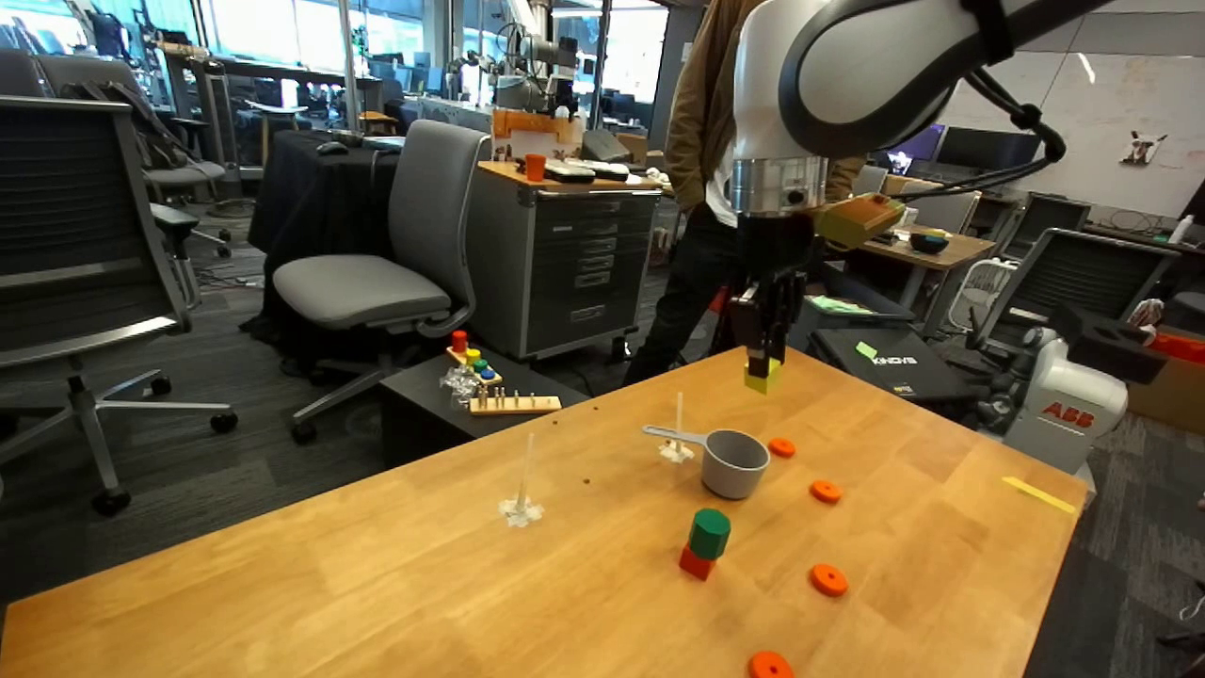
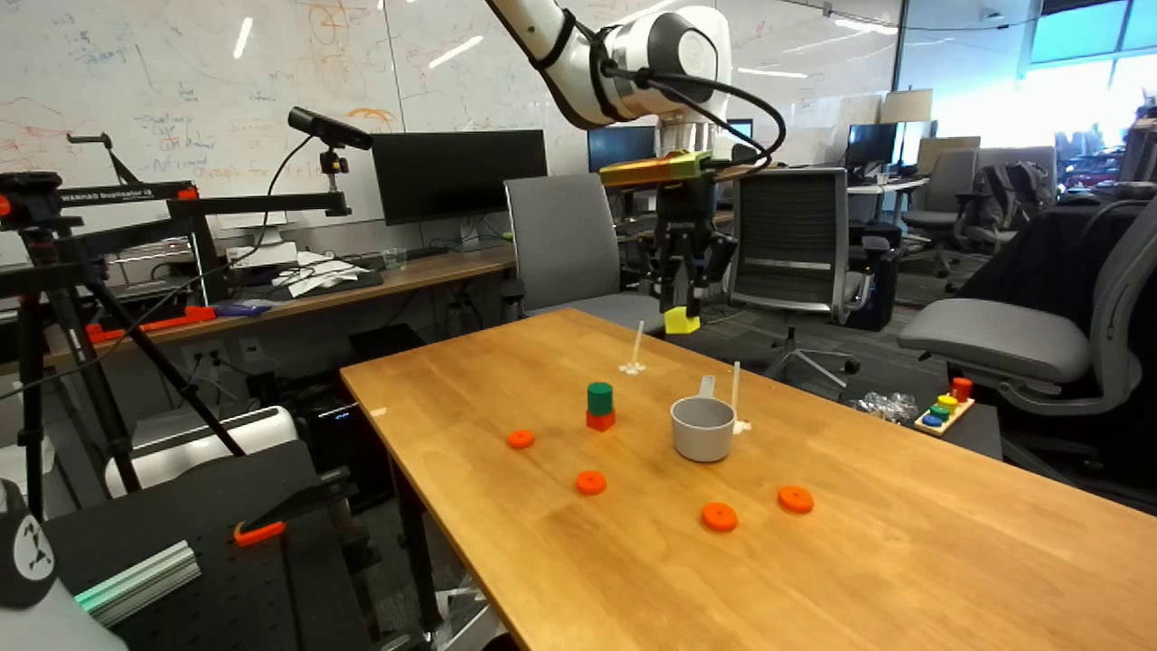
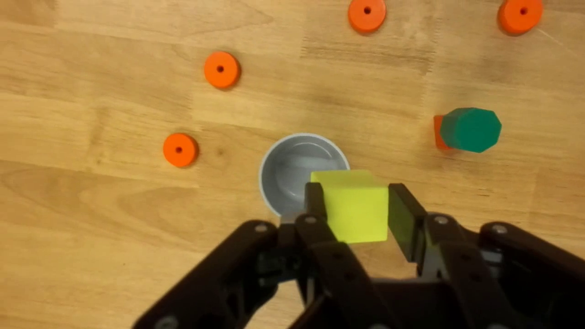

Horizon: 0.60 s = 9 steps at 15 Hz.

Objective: Place the yellow, green and orange blocks inside the grey measuring cup

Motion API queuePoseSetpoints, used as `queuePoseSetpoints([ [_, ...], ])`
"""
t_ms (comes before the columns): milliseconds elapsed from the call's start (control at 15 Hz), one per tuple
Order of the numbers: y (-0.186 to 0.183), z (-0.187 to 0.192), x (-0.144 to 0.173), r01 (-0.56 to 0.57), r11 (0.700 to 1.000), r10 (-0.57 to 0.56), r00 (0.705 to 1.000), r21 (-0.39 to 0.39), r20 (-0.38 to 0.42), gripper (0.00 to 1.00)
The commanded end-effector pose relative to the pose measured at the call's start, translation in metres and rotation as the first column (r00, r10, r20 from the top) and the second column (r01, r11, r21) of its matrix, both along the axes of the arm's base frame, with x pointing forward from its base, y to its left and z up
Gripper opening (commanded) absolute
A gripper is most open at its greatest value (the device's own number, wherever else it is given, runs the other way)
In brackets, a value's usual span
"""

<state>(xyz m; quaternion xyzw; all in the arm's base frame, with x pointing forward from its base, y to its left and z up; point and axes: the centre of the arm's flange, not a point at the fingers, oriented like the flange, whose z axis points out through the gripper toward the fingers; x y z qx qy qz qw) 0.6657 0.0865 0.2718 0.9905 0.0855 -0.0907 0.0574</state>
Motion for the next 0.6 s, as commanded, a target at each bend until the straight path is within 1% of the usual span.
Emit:
queuePoseSetpoints([
  [0,-0.009,-0.005,-0.012,0.031,0.999,-0.031,1.0,0.024,0.006,0.14],
  [200,-0.009,-0.018,-0.009,0.033,0.999,-0.033,0.999,0.028,-0.006,0.14],
  [533,-0.019,-0.028,-0.001,0.055,0.998,-0.054,0.998,0.02,-0.009,0.14],
])
